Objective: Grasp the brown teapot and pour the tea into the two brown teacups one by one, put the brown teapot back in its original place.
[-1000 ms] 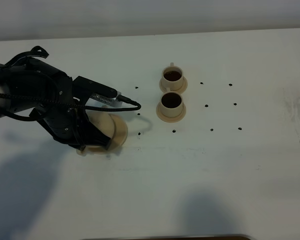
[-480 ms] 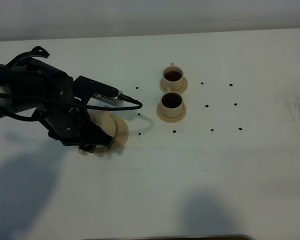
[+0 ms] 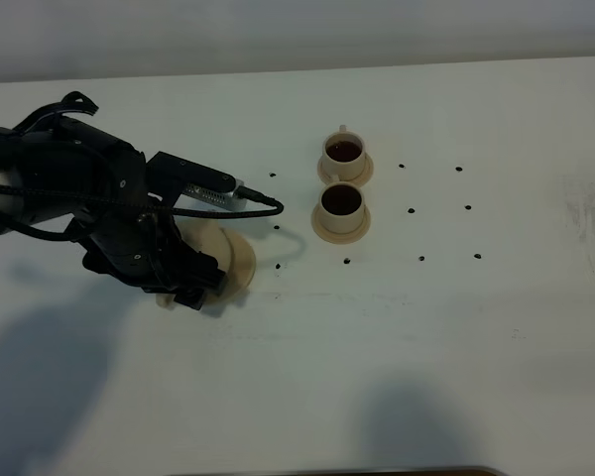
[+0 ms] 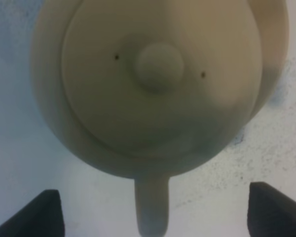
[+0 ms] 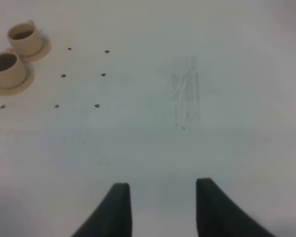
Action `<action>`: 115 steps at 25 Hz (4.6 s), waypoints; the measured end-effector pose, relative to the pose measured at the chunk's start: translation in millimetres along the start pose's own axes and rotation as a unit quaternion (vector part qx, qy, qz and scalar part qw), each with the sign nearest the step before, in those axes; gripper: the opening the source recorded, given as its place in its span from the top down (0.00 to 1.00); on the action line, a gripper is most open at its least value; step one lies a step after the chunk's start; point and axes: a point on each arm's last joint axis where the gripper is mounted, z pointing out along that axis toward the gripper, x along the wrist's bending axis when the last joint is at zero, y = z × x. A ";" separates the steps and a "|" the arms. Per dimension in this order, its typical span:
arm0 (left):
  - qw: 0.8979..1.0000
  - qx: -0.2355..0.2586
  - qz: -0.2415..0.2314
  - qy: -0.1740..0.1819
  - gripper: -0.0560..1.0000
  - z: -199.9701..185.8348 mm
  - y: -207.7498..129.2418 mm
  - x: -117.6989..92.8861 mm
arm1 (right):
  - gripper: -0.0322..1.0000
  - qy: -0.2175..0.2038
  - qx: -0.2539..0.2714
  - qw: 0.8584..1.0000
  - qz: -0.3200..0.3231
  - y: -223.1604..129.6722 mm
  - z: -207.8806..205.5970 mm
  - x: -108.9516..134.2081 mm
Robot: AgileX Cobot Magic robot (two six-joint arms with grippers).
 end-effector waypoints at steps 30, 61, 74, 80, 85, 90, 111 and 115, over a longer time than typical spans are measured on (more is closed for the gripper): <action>0.996 -0.083 -0.025 0.019 0.21 -66.0 -9.5 23.6 | 0.67 0.000 0.000 1.000 0.000 0.0 0.0 0.0; 0.971 -0.152 -0.154 0.106 0.22 -167.3 -86.1 108.2 | 0.67 0.000 0.000 1.000 0.000 0.0 0.0 0.0; 0.956 -0.164 -0.206 0.131 0.22 -192.2 -119.2 121.1 | 0.67 0.000 0.000 1.000 0.000 0.0 0.0 0.0; 0.957 -0.163 -0.203 0.127 0.22 -182.9 -126.5 117.0 | 0.67 0.000 0.000 1.000 0.000 0.0 0.0 0.0; 0.955 -0.181 -0.198 0.125 0.22 -172.6 -144.5 107.8 | 0.67 0.000 0.000 1.000 0.000 0.0 0.0 0.0; 0.948 -0.209 -0.203 0.129 0.22 -178.4 -172.0 95.6 | 0.67 0.000 0.000 1.000 0.000 0.0 0.0 0.0; 0.922 -0.302 -0.233 0.070 0.22 -146.2 -284.0 33.7 | 0.67 0.000 0.000 1.000 0.000 0.0 0.0 0.0; 0.918 -0.314 -0.233 0.064 0.24 -142.7 -292.0 28.8 | 0.67 0.000 0.000 1.000 0.000 0.0 0.0 0.0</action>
